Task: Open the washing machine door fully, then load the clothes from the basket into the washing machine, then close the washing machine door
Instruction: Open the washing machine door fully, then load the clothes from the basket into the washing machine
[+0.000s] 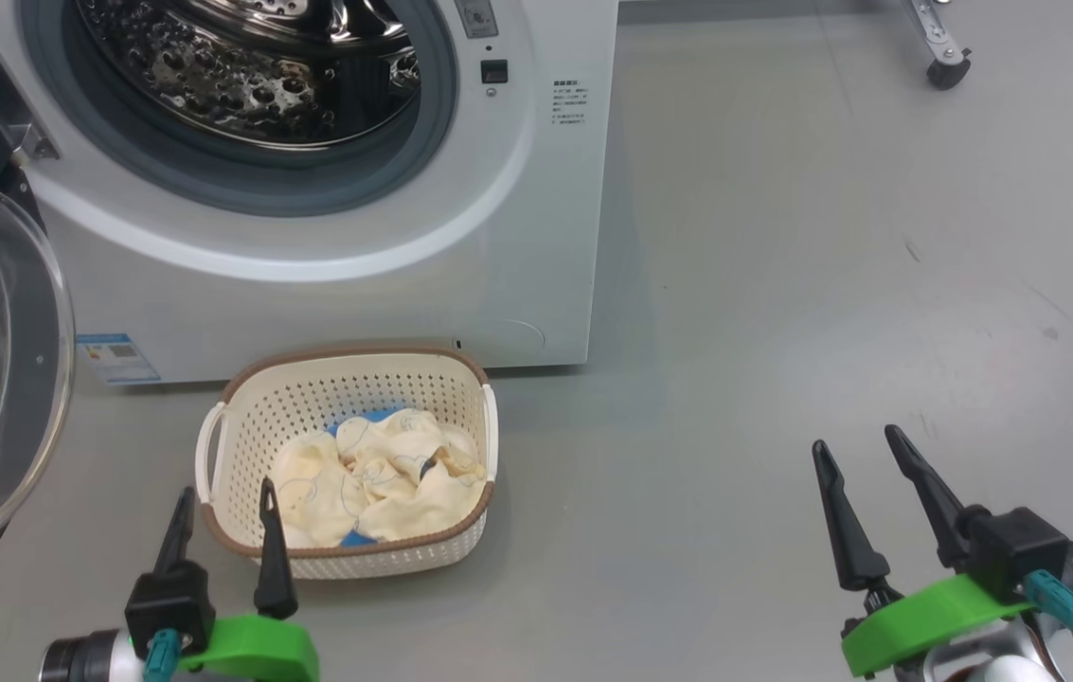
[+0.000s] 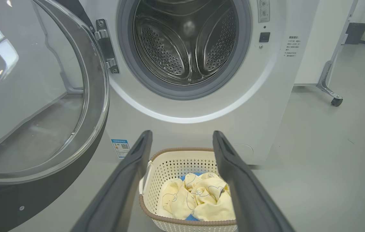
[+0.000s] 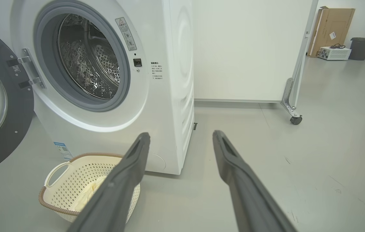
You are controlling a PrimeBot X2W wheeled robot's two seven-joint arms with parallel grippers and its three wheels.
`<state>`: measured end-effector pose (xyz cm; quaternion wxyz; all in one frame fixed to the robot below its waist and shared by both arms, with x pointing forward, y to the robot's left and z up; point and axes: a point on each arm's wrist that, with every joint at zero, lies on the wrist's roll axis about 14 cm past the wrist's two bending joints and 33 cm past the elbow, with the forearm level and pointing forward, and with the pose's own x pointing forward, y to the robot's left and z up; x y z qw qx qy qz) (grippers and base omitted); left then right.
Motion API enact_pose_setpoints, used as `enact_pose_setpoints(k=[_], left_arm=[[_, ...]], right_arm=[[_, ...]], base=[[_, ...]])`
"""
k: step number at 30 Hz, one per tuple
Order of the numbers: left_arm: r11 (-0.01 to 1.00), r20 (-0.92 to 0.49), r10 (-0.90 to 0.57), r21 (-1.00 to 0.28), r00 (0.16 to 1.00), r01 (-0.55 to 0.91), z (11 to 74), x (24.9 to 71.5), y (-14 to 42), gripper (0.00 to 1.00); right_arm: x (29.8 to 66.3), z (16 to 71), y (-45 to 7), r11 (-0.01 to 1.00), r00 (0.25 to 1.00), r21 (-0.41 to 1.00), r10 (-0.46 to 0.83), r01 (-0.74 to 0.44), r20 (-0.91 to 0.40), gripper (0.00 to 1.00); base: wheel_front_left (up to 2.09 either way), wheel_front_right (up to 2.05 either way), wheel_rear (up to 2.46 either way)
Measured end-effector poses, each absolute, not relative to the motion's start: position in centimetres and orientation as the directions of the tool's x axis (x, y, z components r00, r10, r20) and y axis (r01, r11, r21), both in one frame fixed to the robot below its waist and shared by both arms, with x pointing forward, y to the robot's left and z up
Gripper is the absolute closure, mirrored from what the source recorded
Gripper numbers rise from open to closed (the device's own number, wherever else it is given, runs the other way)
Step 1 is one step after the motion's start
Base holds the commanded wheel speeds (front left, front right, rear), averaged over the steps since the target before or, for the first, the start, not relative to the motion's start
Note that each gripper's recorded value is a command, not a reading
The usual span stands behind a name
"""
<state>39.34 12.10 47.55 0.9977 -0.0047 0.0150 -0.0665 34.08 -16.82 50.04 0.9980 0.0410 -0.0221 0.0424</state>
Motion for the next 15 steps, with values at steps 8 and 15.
enact_pose_setpoints(k=[8, 15], left_arm=[[0.991, -0.037, -0.130, -0.017, 0.991, 0.130, 47.31, 39.38, 12.13, 0.00], [0.991, -0.031, -0.136, -0.019, 0.990, 0.136, 47.47, 39.57, 11.95, 0.00]], right_arm=[[34.15, 49.82, -16.82, 0.993, 0.996, 0.081, 0.083, -0.086, 0.040, 0.00], [34.19, 49.67, -16.88, 0.993, 0.996, 0.081, 0.081, -0.084, 0.036, 0.00]], base=[[0.08, -0.08, 0.00], [0.79, -0.79, 0.00]])
